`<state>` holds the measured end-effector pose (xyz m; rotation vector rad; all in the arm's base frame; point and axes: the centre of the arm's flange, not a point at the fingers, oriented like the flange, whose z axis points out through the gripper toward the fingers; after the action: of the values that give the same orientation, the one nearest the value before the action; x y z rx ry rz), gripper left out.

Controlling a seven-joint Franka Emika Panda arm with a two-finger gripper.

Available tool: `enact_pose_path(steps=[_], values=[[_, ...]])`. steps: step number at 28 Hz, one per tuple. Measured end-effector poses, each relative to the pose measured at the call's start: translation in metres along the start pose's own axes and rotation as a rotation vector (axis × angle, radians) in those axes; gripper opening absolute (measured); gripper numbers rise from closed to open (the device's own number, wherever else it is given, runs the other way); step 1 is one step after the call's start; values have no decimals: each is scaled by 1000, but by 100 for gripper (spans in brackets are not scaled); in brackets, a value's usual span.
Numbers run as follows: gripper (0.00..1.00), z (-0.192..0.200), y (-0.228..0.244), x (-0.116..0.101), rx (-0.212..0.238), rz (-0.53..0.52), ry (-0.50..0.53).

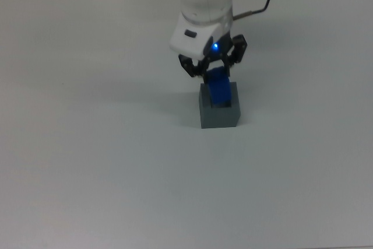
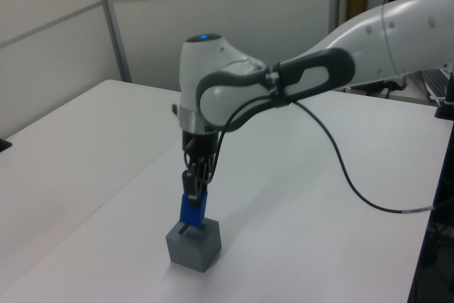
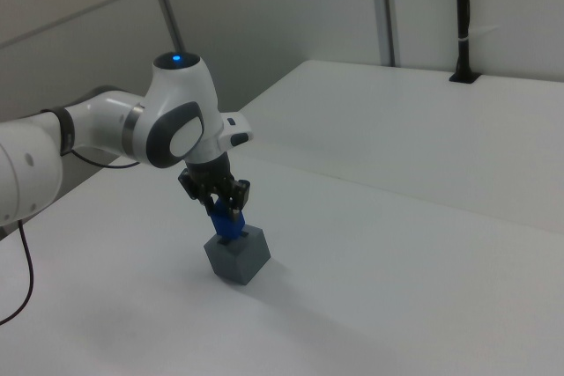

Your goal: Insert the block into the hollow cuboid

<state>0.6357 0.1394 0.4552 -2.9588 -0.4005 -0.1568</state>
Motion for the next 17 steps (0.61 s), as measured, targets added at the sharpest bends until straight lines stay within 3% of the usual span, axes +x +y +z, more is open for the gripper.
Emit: enact_pose_path(steps=[17], values=[[51, 20, -17, 6, 10, -28, -7]])
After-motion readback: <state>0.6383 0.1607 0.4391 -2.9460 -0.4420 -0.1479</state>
